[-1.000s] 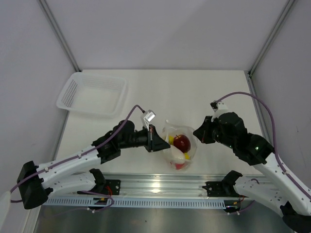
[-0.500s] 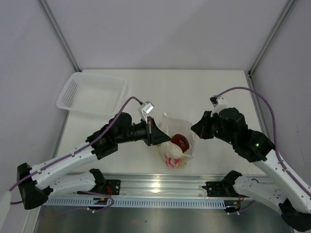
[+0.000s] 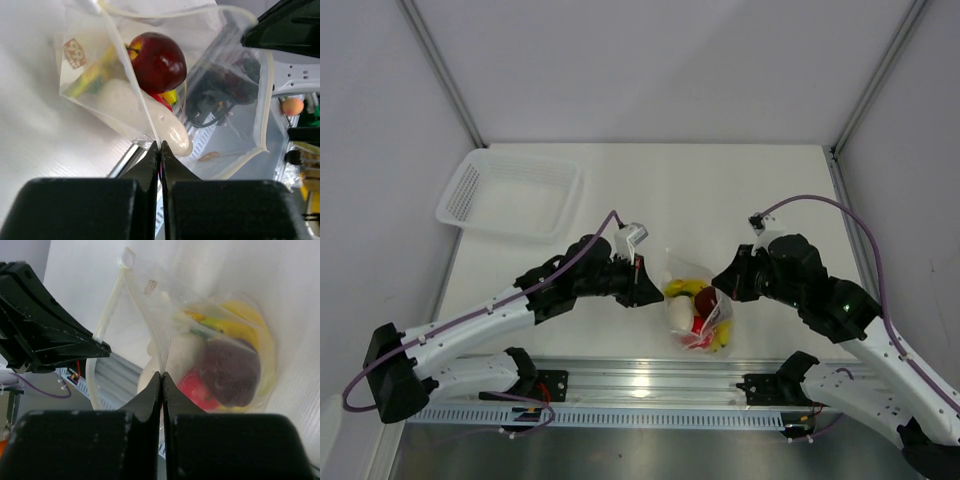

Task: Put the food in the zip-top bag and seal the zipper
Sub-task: Adjust the zipper food storage bag at the center of the board.

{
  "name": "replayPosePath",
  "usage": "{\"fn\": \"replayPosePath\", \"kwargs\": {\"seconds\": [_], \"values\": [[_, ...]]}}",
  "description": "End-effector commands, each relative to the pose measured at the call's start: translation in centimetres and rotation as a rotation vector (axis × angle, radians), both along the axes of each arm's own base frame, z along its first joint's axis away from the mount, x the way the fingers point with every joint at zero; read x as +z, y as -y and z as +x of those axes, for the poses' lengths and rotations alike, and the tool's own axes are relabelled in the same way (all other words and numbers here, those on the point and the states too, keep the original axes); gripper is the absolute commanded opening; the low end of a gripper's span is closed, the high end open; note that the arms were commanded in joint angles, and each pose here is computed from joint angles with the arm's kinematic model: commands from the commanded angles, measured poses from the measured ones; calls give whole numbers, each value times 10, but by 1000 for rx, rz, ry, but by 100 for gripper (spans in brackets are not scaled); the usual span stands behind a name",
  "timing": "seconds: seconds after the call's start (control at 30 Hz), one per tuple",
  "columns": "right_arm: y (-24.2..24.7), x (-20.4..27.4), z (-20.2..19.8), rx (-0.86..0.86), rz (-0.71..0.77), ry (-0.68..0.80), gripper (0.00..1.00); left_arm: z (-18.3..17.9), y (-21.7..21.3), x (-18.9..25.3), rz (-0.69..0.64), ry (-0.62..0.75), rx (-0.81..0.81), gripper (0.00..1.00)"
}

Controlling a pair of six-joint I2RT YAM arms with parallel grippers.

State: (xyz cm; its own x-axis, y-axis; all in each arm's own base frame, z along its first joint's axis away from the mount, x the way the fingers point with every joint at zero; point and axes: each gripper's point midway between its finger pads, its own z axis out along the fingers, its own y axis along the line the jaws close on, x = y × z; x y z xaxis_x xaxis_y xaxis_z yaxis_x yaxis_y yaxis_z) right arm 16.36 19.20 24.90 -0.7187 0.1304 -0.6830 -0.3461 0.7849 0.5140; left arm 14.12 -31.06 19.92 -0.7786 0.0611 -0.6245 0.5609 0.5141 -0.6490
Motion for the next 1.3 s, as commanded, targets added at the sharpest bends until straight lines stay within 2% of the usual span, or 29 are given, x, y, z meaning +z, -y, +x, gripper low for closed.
{"fn": "replayPosePath", "kwargs": {"seconds": [0.0, 0.27, 0.5, 1.0, 1.27], "values": [[-13, 17, -15, 76, 92, -12, 0, 13, 9, 53, -39, 175, -58, 1], [-47, -2, -28, 182, 146, -90, 0, 24, 7, 30, 4, 144, -135, 1], [-73, -1, -13, 228, 156, -84, 5, 20, 12, 30, -9, 214, -257, 1], [-81, 32, 4, 285, 124, -4, 47, 32, 4, 23, -59, 270, -415, 1], [-57, 37, 35, 108, 67, -37, 56, 32, 7, 37, -91, 344, -492, 1]]}}
